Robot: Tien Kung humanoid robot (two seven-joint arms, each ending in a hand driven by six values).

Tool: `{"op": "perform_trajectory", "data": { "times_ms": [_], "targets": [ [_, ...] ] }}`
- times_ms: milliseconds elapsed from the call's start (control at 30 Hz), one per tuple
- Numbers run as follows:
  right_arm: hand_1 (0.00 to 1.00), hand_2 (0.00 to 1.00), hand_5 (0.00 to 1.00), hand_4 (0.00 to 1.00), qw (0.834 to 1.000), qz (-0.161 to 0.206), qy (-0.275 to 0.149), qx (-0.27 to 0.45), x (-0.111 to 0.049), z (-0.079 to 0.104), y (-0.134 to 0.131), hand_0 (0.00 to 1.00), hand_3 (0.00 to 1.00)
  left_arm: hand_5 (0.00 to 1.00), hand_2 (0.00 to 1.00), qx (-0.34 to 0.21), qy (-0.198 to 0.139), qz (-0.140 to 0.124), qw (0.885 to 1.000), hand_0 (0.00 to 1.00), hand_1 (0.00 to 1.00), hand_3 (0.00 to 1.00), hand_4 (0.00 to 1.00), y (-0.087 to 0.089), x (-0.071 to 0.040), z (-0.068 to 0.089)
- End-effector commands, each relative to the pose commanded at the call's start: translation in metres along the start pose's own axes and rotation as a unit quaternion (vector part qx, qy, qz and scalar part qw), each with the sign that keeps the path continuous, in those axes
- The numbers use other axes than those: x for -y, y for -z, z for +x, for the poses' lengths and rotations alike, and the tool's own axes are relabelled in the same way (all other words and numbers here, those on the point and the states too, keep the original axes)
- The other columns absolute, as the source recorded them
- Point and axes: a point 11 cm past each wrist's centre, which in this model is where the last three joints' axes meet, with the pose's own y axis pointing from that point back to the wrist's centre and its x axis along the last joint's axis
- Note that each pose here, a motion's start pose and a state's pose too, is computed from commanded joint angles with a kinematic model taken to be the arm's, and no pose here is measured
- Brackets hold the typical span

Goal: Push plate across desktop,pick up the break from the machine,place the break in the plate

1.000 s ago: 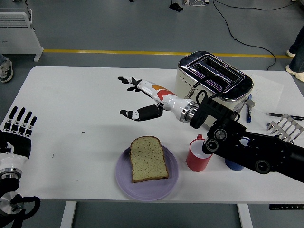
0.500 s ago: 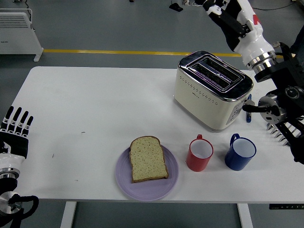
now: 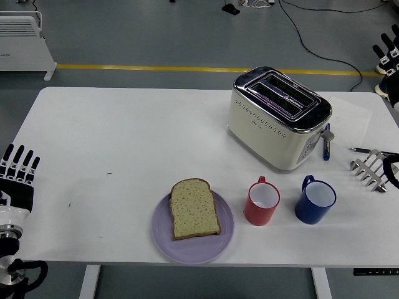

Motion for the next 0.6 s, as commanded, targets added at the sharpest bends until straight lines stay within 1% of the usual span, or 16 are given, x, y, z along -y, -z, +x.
{"op": "perform_trajectory", "data": {
  "times_ms": [133, 200, 233, 333, 367, 467, 600],
  "targets": [
    [0.804, 0.838, 0.476, 0.564, 1.0, -0.011, -0.019, 0.005, -0.012, 0.018, -0.014, 0.828, 0.826, 0.998, 0.763, 0.0, -0.001, 0.0, 1.0, 0.814, 0.776, 0.736, 0.543, 0.0, -0.001, 0.001],
    [0.804, 0.838, 0.476, 0.564, 0.999, -0.018, -0.033, 0.003, -0.021, 0.031, -0.024, 0.828, 0.826, 0.998, 0.763, 0.0, 0.0, 0.002, 1.0, 0.814, 0.776, 0.736, 0.543, 0.001, -0.001, 0.0],
    [0.804, 0.838, 0.476, 0.564, 0.999, -0.02, -0.036, 0.003, -0.023, 0.034, -0.025, 0.828, 0.826, 0.998, 0.763, 0.0, 0.0, 0.002, 1.0, 0.814, 0.776, 0.736, 0.543, 0.001, -0.001, 0.0],
    [0.802, 0.827, 0.476, 0.564, 0.998, -0.026, -0.061, 0.022, -0.036, 0.053, -0.035, 0.821, 0.827, 0.998, 0.762, 0.0, -0.002, 0.003, 1.0, 0.814, 0.773, 0.736, 0.544, 0.002, -0.002, 0.001],
    [0.802, 0.827, 0.476, 0.564, 0.997, -0.026, -0.063, 0.024, -0.037, 0.055, -0.035, 0.821, 0.827, 0.998, 0.762, 0.0, -0.002, 0.003, 1.0, 0.814, 0.773, 0.736, 0.544, 0.002, -0.002, 0.001],
    [0.802, 0.827, 0.476, 0.564, 0.996, -0.024, -0.08, 0.044, -0.049, 0.068, -0.039, 0.821, 0.827, 0.998, 0.762, 0.001, -0.005, 0.004, 1.0, 0.814, 0.773, 0.736, 0.544, 0.002, -0.003, 0.003],
    [0.801, 0.825, 0.478, 0.564, 0.994, -0.027, -0.091, 0.05, -0.058, 0.078, -0.043, 0.82, 0.827, 0.998, 0.761, 0.001, -0.004, 0.004, 1.0, 0.813, 0.773, 0.736, 0.544, 0.002, -0.003, 0.002]
  ]
}}
